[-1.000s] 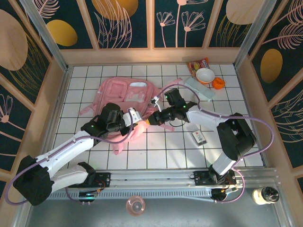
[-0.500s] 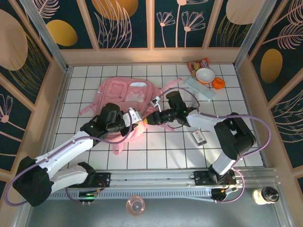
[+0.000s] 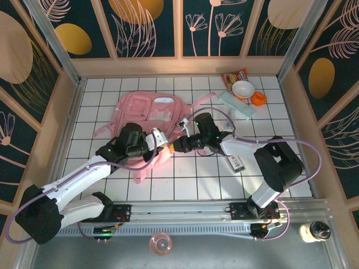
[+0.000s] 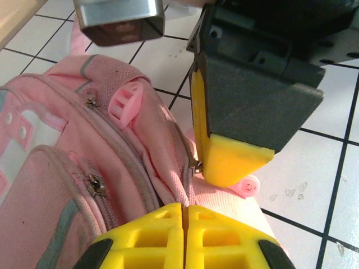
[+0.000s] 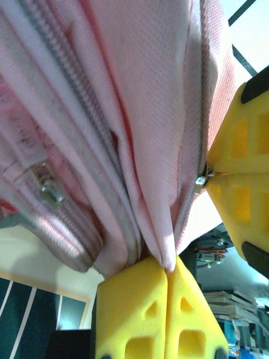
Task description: Pack books, pencil case, and school supplies into a backpack
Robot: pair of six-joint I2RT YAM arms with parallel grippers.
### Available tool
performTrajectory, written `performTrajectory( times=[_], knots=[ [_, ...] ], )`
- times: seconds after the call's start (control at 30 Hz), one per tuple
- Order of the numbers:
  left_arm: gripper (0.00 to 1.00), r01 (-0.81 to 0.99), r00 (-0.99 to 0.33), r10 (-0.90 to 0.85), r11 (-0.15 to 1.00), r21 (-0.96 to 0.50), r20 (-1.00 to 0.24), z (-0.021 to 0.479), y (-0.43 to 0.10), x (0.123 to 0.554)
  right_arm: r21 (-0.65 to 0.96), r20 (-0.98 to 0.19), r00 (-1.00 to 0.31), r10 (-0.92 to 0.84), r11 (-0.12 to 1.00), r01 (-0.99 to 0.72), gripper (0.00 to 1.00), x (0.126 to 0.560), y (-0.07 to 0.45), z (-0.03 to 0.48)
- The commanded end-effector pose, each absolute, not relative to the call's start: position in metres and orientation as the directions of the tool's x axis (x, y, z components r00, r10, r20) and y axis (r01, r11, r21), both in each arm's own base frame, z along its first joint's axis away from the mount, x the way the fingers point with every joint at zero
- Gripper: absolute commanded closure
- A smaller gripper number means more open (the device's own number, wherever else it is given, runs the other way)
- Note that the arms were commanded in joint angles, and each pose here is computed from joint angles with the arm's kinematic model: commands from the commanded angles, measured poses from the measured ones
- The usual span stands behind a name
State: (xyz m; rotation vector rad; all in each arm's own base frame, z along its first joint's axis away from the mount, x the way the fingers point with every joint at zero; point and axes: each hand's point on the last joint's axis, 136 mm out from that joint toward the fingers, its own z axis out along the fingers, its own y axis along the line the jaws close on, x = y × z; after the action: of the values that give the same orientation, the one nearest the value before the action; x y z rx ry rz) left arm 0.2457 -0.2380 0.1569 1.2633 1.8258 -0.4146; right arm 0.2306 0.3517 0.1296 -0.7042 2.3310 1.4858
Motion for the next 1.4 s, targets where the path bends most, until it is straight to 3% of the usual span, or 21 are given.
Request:
performTrajectory(
  times=[0.0, 0.13, 0.37, 0.47, 0.6, 0.7, 0.83, 1.1, 1.13, 1.2, 1.37],
  knots=[
    [1.0, 0.862, -0.09, 0.576, 0.453, 0.226, -0.813, 0.163, -0.243, 0.259, 0.715, -0.6, -0.746, -0.291, 0.225, -0.662, 1.0, 0.209, 0.369, 0.172],
    [1.0, 0.871, -0.103, 0.594, 0.441, 0.216, -0.798, 0.15, -0.245, 0.26, 0.706, -0.612, -0.699, -0.37, 0.142, -0.693, 1.0, 0.187, 0.383, 0.184],
    [1.0, 0.895, -0.058, 0.518, 0.406, 0.185, -0.854, 0.169, -0.262, 0.257, 0.772, -0.56, -0.717, -0.415, 0.053, -0.633, 1.0, 0.167, 0.394, 0.19],
    [1.0, 0.895, -0.054, 0.485, 0.411, 0.173, -0.873, 0.178, -0.266, 0.259, 0.777, -0.514, -0.737, -0.439, 0.124, -0.617, 1.0, 0.171, 0.394, 0.173],
    [1.0, 0.876, -0.054, 0.51, 0.436, 0.205, -0.858, 0.181, -0.258, 0.262, 0.735, -0.442, -0.825, -0.351, 0.386, -0.558, 1.0, 0.216, 0.367, 0.135],
    [1.0, 0.883, -0.052, 0.518, 0.424, 0.203, -0.854, 0.183, -0.255, 0.255, 0.616, -0.444, -0.847, -0.292, 0.587, -0.525, 1.0, 0.256, 0.334, 0.106],
    [1.0, 0.889, -0.059, 0.529, 0.414, 0.196, -0.847, 0.184, -0.247, 0.243, 0.455, -0.462, -0.855, -0.234, 0.766, -0.455, 1.0, 0.302, 0.296, 0.077],
    [1.0, 0.858, -0.116, 0.553, 0.474, 0.197, -0.825, 0.173, -0.229, 0.238, 0.465, -0.516, -0.82, -0.247, 0.724, -0.51, 1.0, 0.304, 0.304, 0.09],
    [0.94, 0.848, -0.125, 0.549, 0.492, 0.198, -0.827, 0.173, -0.227, 0.241, 0.488, -0.533, -0.801, -0.272, 0.675, -0.553, 1.0, 0.295, 0.312, 0.097],
    [0.63, 0.812, -0.136, 0.548, 0.54, 0.224, -0.825, 0.17, -0.221, 0.25, 0.533, -0.586, -0.757, -0.288, 0.567, -0.628, 1.0, 0.275, 0.327, 0.119],
    [0.25, 0.772, -0.165, 0.605, 0.571, 0.28, -0.779, 0.151, -0.213, 0.267, 0.589, -0.629, -0.719, -0.296, 0.421, -0.689, 1.0, 0.249, 0.34, 0.159]
  ],
)
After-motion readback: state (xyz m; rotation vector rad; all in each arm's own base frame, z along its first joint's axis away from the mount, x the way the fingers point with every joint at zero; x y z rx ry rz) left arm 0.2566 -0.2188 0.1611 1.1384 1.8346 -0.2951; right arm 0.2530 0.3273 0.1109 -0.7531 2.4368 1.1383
